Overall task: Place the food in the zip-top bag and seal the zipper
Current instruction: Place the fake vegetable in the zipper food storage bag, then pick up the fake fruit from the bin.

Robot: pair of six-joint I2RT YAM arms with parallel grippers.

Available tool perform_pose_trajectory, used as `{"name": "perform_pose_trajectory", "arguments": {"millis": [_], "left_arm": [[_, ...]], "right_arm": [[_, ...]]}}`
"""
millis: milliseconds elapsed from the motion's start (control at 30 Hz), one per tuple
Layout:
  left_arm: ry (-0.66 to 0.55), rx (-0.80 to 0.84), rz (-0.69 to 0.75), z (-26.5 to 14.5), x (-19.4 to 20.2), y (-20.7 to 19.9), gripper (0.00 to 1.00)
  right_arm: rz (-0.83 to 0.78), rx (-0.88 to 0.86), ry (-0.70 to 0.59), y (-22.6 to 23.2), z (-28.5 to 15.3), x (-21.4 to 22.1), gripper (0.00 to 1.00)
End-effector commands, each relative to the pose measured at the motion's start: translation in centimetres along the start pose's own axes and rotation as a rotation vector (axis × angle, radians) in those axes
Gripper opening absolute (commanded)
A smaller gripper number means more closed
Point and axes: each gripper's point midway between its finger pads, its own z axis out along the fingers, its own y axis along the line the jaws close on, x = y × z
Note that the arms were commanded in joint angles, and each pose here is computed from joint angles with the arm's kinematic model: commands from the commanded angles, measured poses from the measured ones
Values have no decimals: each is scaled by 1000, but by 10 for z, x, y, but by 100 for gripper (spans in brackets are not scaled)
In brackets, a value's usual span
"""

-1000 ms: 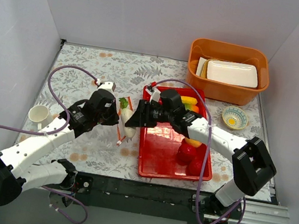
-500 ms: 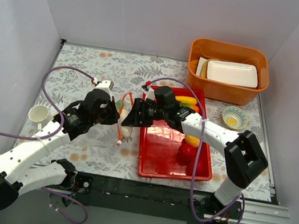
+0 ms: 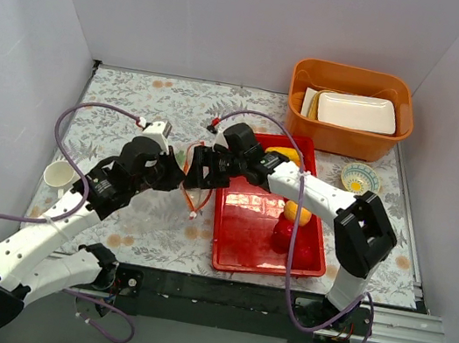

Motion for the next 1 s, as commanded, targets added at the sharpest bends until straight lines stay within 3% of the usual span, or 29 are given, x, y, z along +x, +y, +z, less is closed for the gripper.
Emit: {"name": "perform_pose_trajectory", "arguments": {"millis": [0, 33, 67, 267, 433, 567, 700, 967], "left_arm": [[-88, -30, -47, -14, -22, 0, 0], [-86, -51, -47, -13, -23, 4, 0], [-85, -93, -45, -13, -21, 12, 0], [-81, -191, -49, -10, -19, 29, 0], [-134, -276, -112, -16, -25, 43, 0], [-193, -213, -135, -22, -31, 37, 0], [-136, -193, -115, -14, -19, 34, 0], [-89, -157, -93, 0, -10, 27, 0]], "right_arm": [[-134, -2, -121, 23, -28, -21, 85], [-136, 35, -150, 17, -32, -24, 86], [-155, 44, -179, 21, -44, -27, 94], [-161, 255, -316, -2, -90, -39, 98], [55, 711, -382, -92, -143, -12, 98], [148, 838, -364, -131, -168, 27, 98], [227, 927, -320, -157, -182, 70, 98], [255, 1050, -242, -178, -202, 109, 98]]}}
